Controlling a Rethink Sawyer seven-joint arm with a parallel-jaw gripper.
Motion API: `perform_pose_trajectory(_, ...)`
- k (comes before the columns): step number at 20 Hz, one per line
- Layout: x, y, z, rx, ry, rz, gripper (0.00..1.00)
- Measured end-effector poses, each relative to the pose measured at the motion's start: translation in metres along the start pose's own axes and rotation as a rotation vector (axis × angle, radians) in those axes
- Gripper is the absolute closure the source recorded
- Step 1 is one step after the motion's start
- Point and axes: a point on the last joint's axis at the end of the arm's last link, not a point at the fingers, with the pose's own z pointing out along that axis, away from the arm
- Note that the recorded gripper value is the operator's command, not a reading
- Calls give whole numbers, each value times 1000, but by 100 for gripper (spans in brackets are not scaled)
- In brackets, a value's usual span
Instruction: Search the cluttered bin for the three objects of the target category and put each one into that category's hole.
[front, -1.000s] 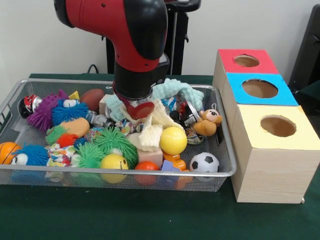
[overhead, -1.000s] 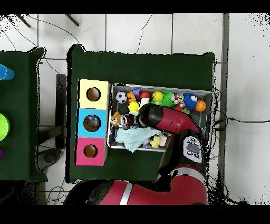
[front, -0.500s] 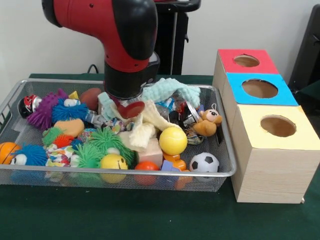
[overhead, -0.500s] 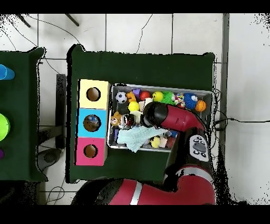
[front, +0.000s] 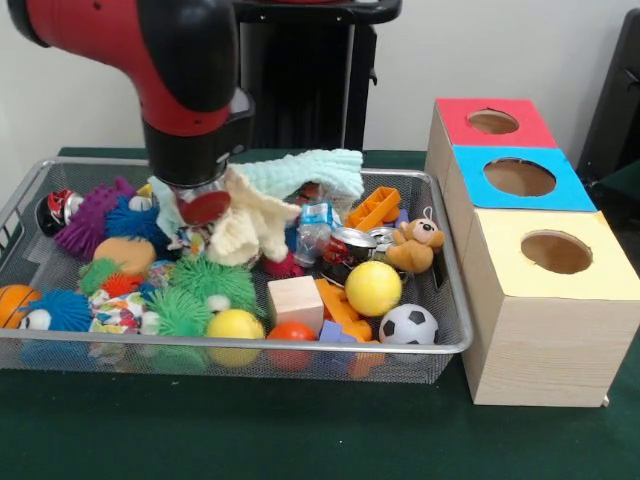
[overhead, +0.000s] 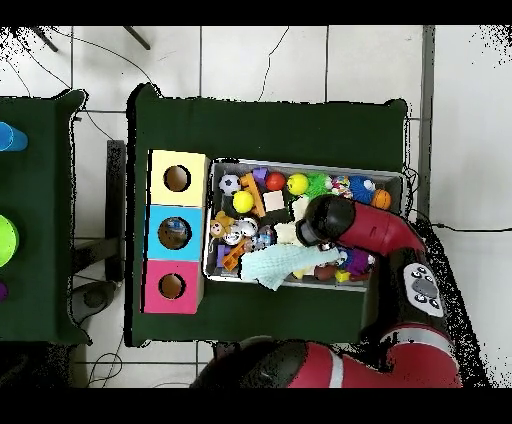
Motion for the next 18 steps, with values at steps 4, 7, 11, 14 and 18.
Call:
perform_pose_trajectory(4,-11,-10,-1,0,-7,-5,100)
perform_pose_trajectory(7,-17,-15,-1,-2,-14,-19,100)
perform_pose_trajectory(11,-22,-19,1,-8,-11,-33,100)
perform_pose_trajectory(14,-25,-22,4,-12,8,-41,100)
perform_pose_trajectory(18,-27,-21,5,-24,33,-47,100)
